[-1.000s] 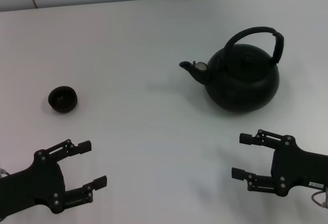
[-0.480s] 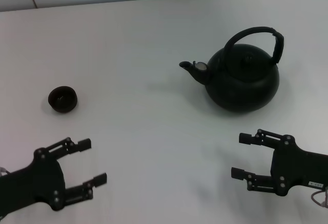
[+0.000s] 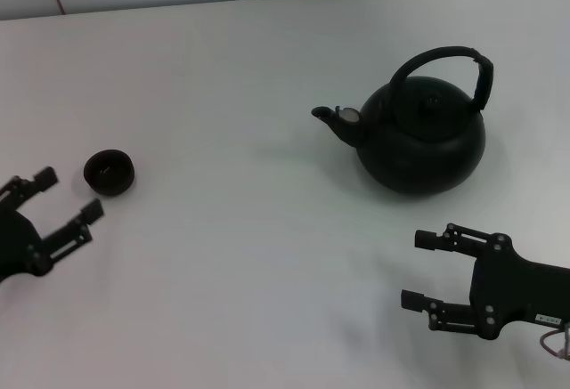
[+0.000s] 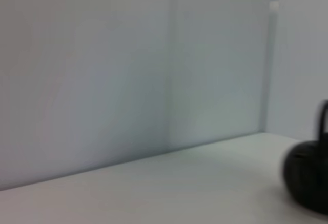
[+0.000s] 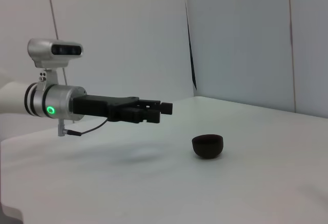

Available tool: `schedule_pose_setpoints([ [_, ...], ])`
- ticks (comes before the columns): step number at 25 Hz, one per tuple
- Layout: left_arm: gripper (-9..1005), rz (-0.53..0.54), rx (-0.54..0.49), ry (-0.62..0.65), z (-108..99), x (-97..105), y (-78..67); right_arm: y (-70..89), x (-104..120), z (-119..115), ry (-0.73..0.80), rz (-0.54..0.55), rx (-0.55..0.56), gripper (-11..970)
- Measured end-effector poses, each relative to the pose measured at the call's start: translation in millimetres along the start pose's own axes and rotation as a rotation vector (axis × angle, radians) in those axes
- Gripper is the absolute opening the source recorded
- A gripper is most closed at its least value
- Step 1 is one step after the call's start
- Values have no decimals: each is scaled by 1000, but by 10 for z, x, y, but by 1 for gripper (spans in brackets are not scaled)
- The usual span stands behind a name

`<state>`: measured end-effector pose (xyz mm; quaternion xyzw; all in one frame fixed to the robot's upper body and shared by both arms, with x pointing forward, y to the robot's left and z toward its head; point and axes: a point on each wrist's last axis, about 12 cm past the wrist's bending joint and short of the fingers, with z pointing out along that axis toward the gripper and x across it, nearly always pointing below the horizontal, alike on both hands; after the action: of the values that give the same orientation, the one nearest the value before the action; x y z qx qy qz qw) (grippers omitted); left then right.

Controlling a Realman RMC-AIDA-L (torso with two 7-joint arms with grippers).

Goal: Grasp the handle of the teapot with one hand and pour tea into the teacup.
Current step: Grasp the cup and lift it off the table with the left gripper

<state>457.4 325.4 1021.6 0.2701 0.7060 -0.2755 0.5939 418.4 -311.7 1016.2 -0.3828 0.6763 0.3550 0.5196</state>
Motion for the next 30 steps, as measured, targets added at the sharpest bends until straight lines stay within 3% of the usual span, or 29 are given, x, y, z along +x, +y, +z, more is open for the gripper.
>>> schedule_pose_setpoints([
  [1, 800, -8, -49, -7, -15, 5, 45, -5, -4, 5, 0, -1, -1, 776],
  [6, 800, -10, -99, -19, -32, -9, 105, -15, -14, 13, -4, -5, -1, 777],
  [11, 800, -5, -98, -14, -21, -14, 116, -21, -18, 17, -5, -6, -1, 777],
  [18, 800, 19, -85, 114, 41, 98, 136, -28, -21, 22, -3, -8, 0, 777],
  [30, 800, 23, -83, 127, 89, 98, 148, -32, -21, 23, -3, -9, 2, 777],
])
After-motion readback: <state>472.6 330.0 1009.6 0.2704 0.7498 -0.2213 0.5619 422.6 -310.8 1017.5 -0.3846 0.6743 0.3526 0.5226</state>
